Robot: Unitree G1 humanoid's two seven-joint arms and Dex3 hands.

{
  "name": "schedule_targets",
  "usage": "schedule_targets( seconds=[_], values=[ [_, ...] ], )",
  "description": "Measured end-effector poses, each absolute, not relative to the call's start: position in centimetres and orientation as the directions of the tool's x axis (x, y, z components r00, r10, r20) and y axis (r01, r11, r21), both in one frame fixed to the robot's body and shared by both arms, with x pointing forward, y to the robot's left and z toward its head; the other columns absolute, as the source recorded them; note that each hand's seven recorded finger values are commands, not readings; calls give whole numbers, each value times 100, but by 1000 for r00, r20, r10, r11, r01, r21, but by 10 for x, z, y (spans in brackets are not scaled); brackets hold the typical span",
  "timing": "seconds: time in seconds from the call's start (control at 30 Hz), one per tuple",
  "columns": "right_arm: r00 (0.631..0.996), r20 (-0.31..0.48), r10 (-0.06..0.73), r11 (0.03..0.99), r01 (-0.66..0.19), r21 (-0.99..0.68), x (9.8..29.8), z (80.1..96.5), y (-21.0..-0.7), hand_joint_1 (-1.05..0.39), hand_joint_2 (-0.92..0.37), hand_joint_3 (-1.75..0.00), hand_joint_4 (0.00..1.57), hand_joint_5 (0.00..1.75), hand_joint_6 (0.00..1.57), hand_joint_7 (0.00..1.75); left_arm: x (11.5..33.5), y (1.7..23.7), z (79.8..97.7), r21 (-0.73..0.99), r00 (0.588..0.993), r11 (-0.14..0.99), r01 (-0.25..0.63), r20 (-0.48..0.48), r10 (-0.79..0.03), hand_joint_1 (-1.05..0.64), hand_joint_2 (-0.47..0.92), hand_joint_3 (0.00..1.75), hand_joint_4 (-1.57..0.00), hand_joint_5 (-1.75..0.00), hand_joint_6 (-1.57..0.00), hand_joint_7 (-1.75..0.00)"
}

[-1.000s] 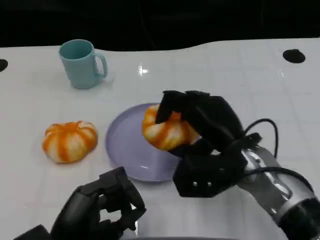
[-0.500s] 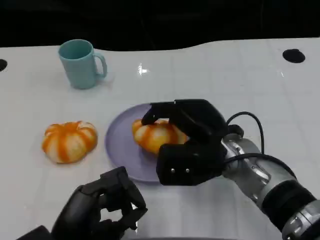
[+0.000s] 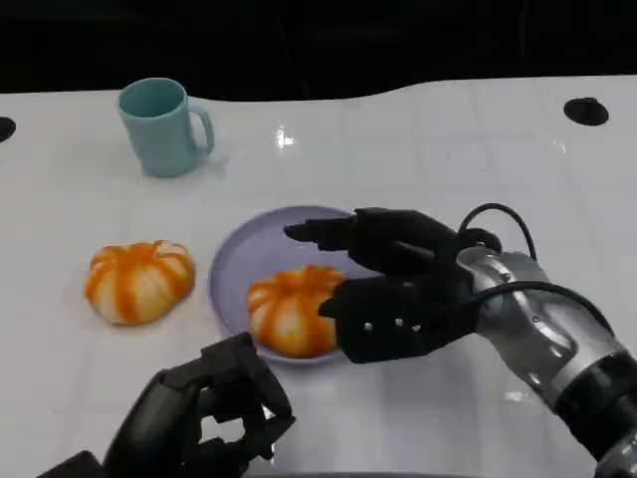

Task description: Grasp the bread from the table and place it into the plate.

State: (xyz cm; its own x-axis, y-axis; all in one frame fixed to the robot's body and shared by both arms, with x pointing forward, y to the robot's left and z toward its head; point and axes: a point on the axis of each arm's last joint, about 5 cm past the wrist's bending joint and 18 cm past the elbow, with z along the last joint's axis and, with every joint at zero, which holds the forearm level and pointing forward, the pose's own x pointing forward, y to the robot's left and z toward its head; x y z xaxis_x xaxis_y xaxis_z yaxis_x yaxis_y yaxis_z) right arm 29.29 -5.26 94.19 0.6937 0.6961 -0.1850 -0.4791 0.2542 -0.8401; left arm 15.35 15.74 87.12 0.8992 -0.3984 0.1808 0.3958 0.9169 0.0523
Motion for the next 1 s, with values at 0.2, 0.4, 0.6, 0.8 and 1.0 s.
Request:
schedule_targets(
  seconds=[0.2, 0.4, 0.6, 0.8, 1.0],
  values=[
    [697, -120, 707, 336, -481, -810, 281, 948, -74, -74, -92, -36, 8, 23, 17, 2, 154, 157, 871, 48, 899, 917, 396, 183, -398, -52, 92, 32, -68, -175, -60, -155],
    [734, 28, 679, 510, -444, -737, 259, 940, -100, -62, -92, -28, 14, 30, 22, 4, 154, 157, 870, 41, 902, 919, 391, 184, -392, -49, 92, 32, -69, -175, -60, -156],
    [768, 118, 630, 576, -359, -734, 238, 933, -121, -54, -92, -26, 22, 43, 31, 8, 154, 158, 870, 39, 902, 920, 390, 182, -390, -51, 92, 32, -68, -175, -60, -157],
    [797, 165, 581, 614, -296, -732, 218, 923, -141, -44, -92, -10, 34, 73, 53, 17, 154, 158, 870, 43, 903, 920, 390, 180, -391, -51, 92, 32, -67, -175, -59, -157],
    [808, 273, 522, 699, -223, -679, 202, 913, -153, -14, -88, -8, 63, 118, 78, 61, 154, 159, 870, 44, 903, 920, 390, 178, -391, -53, 92, 32, -67, -175, -59, -156]
  ],
)
